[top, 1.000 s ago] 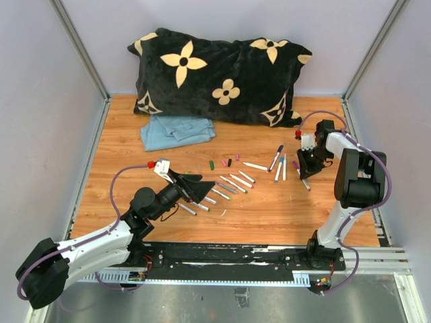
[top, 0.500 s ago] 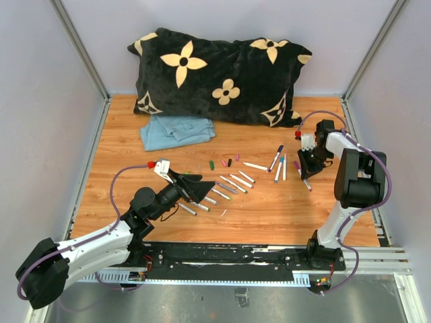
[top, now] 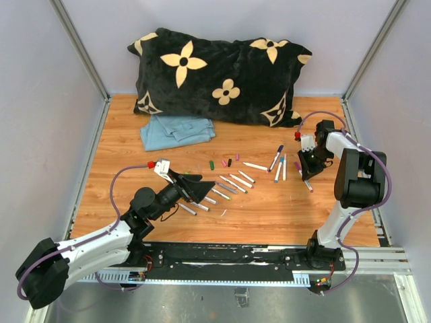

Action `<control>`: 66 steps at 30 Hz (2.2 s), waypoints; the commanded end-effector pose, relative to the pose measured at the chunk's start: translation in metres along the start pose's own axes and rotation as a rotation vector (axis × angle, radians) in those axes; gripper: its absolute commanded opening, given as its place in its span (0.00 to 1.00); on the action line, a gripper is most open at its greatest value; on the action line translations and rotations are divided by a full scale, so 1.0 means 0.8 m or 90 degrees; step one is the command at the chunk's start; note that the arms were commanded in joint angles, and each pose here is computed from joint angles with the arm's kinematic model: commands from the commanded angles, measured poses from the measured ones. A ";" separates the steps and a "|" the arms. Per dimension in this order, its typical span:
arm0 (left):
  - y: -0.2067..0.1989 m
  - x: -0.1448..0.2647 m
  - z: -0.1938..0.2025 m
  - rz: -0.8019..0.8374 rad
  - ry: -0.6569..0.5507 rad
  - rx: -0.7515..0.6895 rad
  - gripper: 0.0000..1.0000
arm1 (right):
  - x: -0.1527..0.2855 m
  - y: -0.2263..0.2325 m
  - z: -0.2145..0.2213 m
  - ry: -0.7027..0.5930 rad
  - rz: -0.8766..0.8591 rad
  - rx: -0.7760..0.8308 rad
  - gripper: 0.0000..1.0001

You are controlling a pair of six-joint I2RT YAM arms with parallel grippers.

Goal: Open the pen caps
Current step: Pick up the pen from the center of the board.

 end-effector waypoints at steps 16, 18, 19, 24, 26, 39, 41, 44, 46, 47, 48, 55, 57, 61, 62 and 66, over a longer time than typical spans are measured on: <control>0.004 0.002 -0.004 -0.004 -0.016 -0.008 0.99 | -0.003 0.000 0.003 0.042 0.006 0.021 0.08; 0.004 0.002 -0.004 -0.004 -0.016 -0.008 0.99 | -0.002 0.000 0.003 0.042 0.006 0.022 0.06; 0.004 0.002 -0.004 -0.004 -0.016 -0.008 0.99 | -0.002 0.000 0.003 0.041 0.007 0.022 0.05; 0.003 0.002 -0.005 -0.003 -0.017 -0.008 0.99 | 0.002 0.000 0.001 0.032 0.009 0.025 0.03; 0.003 0.001 -0.005 -0.003 -0.017 -0.008 0.99 | 0.004 0.001 -0.001 0.026 0.009 0.028 0.03; 0.002 -0.002 -0.004 -0.004 -0.014 -0.007 0.99 | 0.005 0.005 -0.006 0.019 0.011 0.044 0.05; 0.002 -0.002 -0.005 -0.004 -0.014 -0.007 0.99 | 0.005 0.006 -0.006 0.019 0.011 0.044 0.06; 0.002 -0.002 -0.004 -0.003 -0.012 -0.007 0.99 | 0.005 0.006 -0.006 0.019 0.012 0.044 0.08; 0.001 -0.002 -0.004 -0.002 -0.013 -0.006 0.99 | 0.005 0.005 -0.007 0.019 0.012 0.044 0.10; 0.002 -0.002 -0.004 -0.003 -0.012 -0.005 0.99 | 0.004 0.006 -0.006 0.021 0.011 0.043 0.11; 0.002 -0.001 -0.004 -0.003 -0.013 -0.004 0.99 | 0.005 0.006 -0.006 0.021 0.012 0.044 0.12; 0.002 -0.001 -0.005 -0.002 -0.015 -0.003 0.99 | 0.001 0.008 -0.006 0.028 0.010 0.048 0.15; 0.002 0.000 -0.004 -0.003 -0.014 -0.002 0.99 | -0.001 0.009 -0.006 0.033 0.009 0.052 0.16; 0.003 0.000 -0.004 -0.004 -0.015 -0.002 0.99 | -0.004 0.011 -0.007 0.042 0.012 0.058 0.19; 0.003 0.000 -0.004 -0.004 -0.014 -0.003 0.99 | -0.004 0.011 -0.008 0.043 0.013 0.060 0.19; 0.004 -0.001 -0.003 -0.004 -0.013 0.001 0.99 | -0.006 0.011 -0.007 0.047 0.014 0.061 0.16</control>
Point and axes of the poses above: each gripper's point midway between its finger pads, its own x axis back along the fingers, its own y axis along the line the jaws close on, z = x × y, the point moved 5 cm from there along x, back along the fingers, and after that the axes turned 15 degrees about x, right-handed, at the moved point
